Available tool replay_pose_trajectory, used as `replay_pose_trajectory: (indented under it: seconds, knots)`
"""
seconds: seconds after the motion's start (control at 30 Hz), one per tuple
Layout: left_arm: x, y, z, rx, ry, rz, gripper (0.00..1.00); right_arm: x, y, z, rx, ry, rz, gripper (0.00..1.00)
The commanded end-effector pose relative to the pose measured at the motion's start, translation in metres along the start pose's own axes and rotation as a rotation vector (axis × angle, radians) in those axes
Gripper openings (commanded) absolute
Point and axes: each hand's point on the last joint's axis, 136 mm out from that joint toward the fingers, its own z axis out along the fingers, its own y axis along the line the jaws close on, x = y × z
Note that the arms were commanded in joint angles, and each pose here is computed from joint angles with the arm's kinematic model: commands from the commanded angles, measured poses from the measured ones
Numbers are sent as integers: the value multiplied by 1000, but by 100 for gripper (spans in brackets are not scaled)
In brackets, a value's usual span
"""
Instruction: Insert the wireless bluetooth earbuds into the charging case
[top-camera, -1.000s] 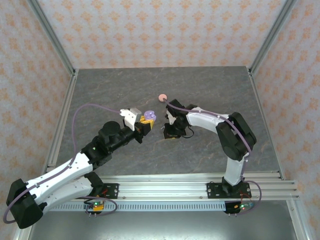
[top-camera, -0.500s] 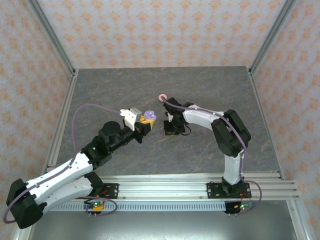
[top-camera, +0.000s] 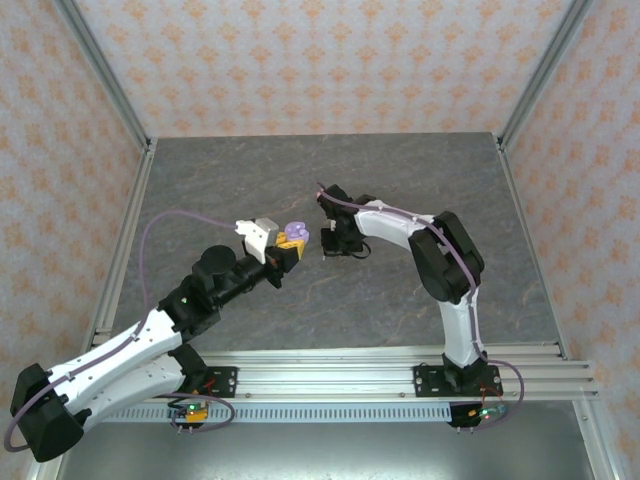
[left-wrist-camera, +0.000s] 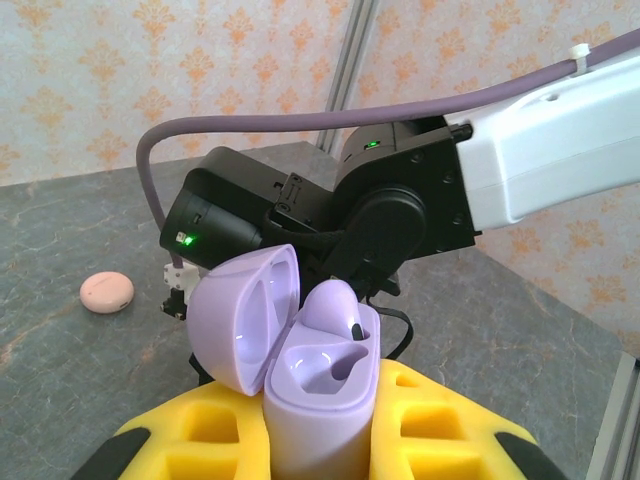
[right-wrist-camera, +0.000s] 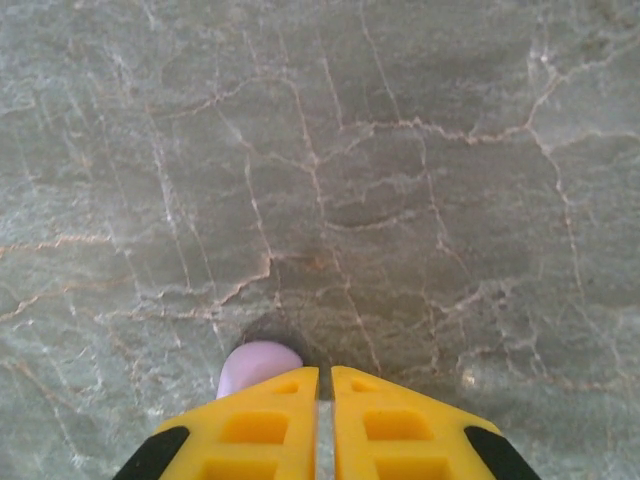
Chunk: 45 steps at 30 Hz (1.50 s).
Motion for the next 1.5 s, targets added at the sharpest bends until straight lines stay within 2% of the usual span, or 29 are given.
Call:
replay_pose_trajectory:
  seconds: [0.0, 0.3, 0.43, 0.5, 0.57, 0.8, 1.0, 1.47]
  knots:
    - [-3, 3, -4, -18, -22, 10, 7, -1, 1, -2, 25, 4, -23, 12]
    - [-5, 3, -7, -25, -30, 9, 7, -10, 1, -30, 27, -74, -32, 13]
    - [-5, 4, -8, -28, -31, 9, 7, -8, 16, -37, -51, -63, -22, 16]
    - [-5, 4, -8, -29, -32, 6, 7, -7, 22, -36, -89, -54, 1, 20]
    - [-5, 4, -8, -26, -33, 4, 7, -7, 23, -33, -98, -48, 29, 29]
    - [-6, 3, -8, -24, -35, 3, 7, -9, 22, -20, -74, -18, 126, 43]
    - [-6, 4, -9, -29, -32, 13, 7, -9, 19, -12, -58, 0, 158, 43]
    - [-7, 4, -10, -28, -40, 10, 7, -8, 18, 0, -43, 29, 184, 35]
